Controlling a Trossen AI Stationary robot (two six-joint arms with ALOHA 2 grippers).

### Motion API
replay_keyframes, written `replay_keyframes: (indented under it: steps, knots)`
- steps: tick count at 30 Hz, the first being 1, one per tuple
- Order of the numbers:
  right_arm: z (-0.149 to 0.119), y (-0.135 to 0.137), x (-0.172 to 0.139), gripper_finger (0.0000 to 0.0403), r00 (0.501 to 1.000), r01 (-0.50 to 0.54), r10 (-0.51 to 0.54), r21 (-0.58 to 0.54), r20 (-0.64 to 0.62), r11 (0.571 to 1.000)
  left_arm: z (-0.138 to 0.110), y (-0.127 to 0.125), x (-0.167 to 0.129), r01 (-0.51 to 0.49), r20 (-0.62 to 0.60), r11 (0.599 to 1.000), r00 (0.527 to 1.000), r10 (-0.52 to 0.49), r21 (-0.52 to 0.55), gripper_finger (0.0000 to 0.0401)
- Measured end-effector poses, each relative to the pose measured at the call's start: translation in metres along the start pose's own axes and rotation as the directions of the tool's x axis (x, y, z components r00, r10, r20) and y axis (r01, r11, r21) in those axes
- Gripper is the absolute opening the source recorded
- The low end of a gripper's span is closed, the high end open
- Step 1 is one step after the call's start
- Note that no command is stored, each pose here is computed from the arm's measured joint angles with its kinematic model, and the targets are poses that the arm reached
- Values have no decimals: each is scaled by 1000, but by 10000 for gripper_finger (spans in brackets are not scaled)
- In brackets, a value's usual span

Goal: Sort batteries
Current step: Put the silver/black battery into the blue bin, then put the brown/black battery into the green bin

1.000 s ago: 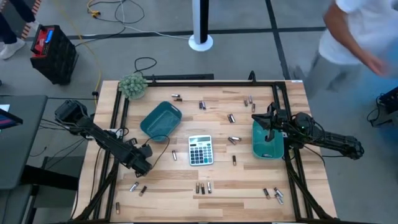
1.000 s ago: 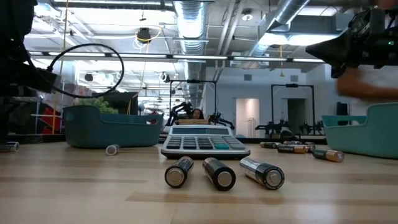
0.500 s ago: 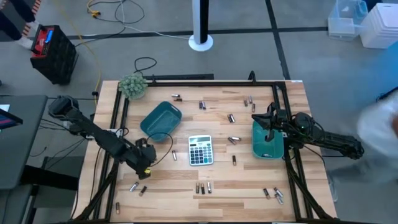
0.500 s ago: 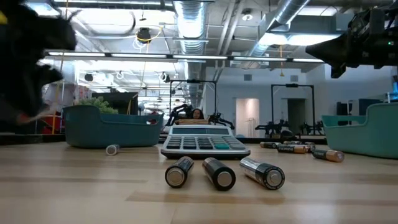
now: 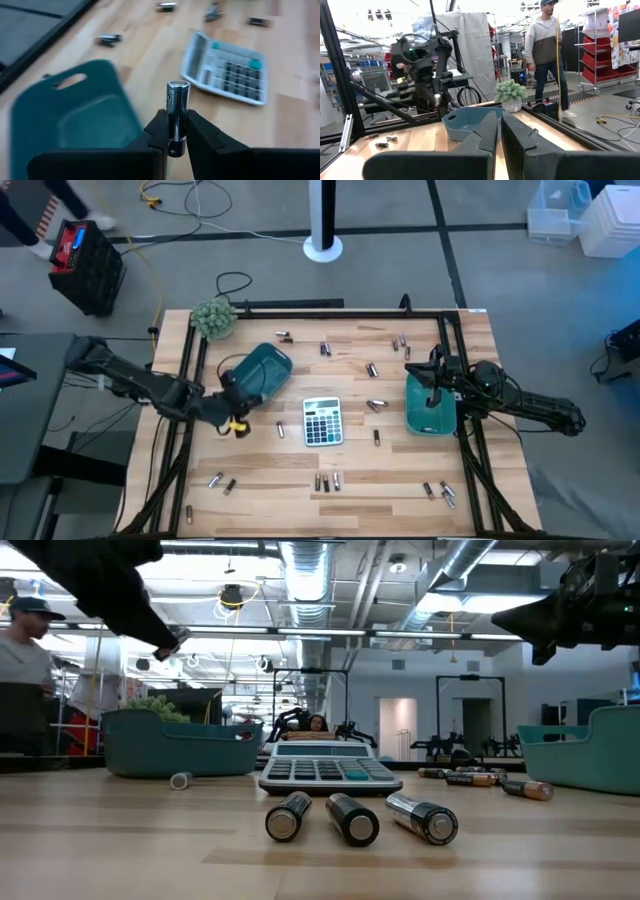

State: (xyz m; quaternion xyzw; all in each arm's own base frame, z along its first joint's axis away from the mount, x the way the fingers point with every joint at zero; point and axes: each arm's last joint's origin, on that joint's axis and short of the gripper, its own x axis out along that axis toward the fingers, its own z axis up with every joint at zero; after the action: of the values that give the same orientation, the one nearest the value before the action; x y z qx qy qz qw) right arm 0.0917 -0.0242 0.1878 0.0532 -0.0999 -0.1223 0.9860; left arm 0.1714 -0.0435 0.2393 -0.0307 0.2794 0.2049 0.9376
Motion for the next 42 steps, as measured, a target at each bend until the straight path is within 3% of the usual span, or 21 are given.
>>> replay_keyframes:
  steps: [8, 17, 20, 24, 30, 42]
  knots:
    - [1, 0, 0, 44, 1000, -1, 1, 0, 10, 1000, 6, 40, 21, -156, -100, 983, 984, 146, -99, 37]
    - [1, 0, 0, 44, 1000, -1, 1, 0, 10, 1000, 6, 70, 33, -183, -196, 962, 970, 143, -204, 38]
    - [1, 0, 0, 44, 1000, -1, 1, 0, 9, 1000, 4, 74, 36, -217, -229, 955, 959, 169, -204, 68]
    - [1, 0, 0, 44, 1000, -1, 1, 0, 9, 1000, 2, 78, 42, -248, -263, 952, 945, 195, -182, 139]
    - [2, 0, 0, 44, 1000, -3, 3, 0, 16, 1000, 5, 76, 45, -205, -234, 972, 957, 174, -115, 198]
    - [3, 1, 0, 44, 999, -9, 7, 56, 31, 998, 13, 54, 30, -8, -192, 996, 981, -9, -89, 182]
